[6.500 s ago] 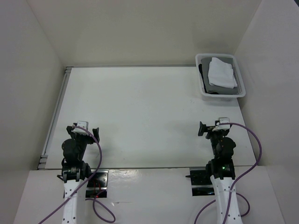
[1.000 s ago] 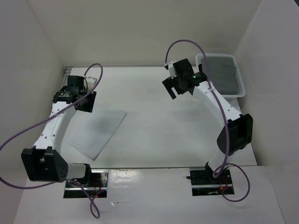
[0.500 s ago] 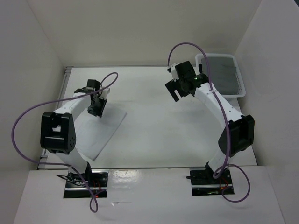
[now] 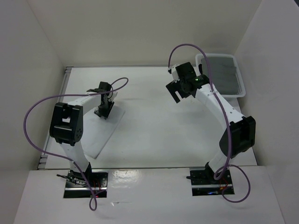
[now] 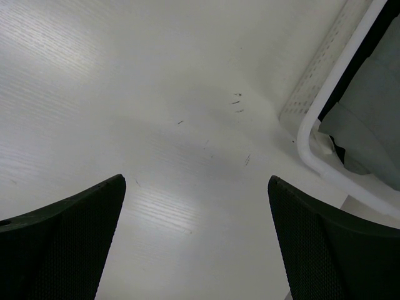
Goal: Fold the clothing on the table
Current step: Flatten the skirt out
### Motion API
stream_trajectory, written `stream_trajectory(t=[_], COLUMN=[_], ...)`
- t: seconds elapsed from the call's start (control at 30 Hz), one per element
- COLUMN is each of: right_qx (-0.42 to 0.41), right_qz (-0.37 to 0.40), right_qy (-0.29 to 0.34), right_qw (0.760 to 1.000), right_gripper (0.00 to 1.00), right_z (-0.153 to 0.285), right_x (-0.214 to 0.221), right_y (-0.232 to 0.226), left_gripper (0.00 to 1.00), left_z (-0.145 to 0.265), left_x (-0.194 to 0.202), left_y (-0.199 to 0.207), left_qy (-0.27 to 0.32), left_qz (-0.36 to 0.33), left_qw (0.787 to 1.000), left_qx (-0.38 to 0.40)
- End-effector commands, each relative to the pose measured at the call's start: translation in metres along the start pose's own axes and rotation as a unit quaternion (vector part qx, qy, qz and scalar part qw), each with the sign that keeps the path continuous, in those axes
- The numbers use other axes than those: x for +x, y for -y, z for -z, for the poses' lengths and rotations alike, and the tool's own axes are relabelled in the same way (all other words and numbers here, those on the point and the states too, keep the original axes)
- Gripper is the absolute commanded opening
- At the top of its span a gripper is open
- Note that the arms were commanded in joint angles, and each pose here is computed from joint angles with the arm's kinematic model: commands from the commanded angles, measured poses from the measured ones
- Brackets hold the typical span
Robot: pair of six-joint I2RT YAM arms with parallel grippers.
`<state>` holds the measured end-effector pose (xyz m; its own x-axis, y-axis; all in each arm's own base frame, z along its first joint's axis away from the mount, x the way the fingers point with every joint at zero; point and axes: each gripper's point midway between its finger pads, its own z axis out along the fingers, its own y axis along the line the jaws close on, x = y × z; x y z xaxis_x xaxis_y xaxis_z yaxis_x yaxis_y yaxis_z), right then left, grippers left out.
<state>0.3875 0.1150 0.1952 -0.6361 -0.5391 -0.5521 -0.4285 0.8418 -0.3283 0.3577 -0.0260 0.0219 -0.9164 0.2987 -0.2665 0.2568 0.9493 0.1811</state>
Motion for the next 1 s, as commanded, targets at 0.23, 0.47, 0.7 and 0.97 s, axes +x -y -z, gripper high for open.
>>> stream_trajectory(t=[0.23, 0.47, 0.7, 0.97], right_qx=[0.011, 0.016, 0.024, 0.029], right_qz=[-0.002, -0.002, -0.001, -0.001], right_qy=[0.021, 0.020, 0.013, 0.012], right_qw=[1.000, 1.000, 1.000, 1.000], right_gripper=[0.99, 0.99, 0.99, 0.99], right_z=[0.019, 0.021, 0.020, 0.020], right_x=[-0.003, 0.000, 0.004, 0.004], right_y=[0.008, 0.009, 0.012, 0.013], left_gripper=[0.55, 0.60, 0.60, 0.40], left_z=[0.016, 0.021, 0.007, -0.027], left_x=[-0.023, -0.031, -0.037, -0.021], left_y=[-0.020, -0.034, -0.046, -0.020], left_qy=[0.042, 0.060, 0.065, 0.024], left_qz=[-0.007, 0.002, 0.006, 0.001], left_qw=[0.998, 0.998, 0.998, 0.997], left_qx=[-0.038, -0.026, 0.012, 0.074])
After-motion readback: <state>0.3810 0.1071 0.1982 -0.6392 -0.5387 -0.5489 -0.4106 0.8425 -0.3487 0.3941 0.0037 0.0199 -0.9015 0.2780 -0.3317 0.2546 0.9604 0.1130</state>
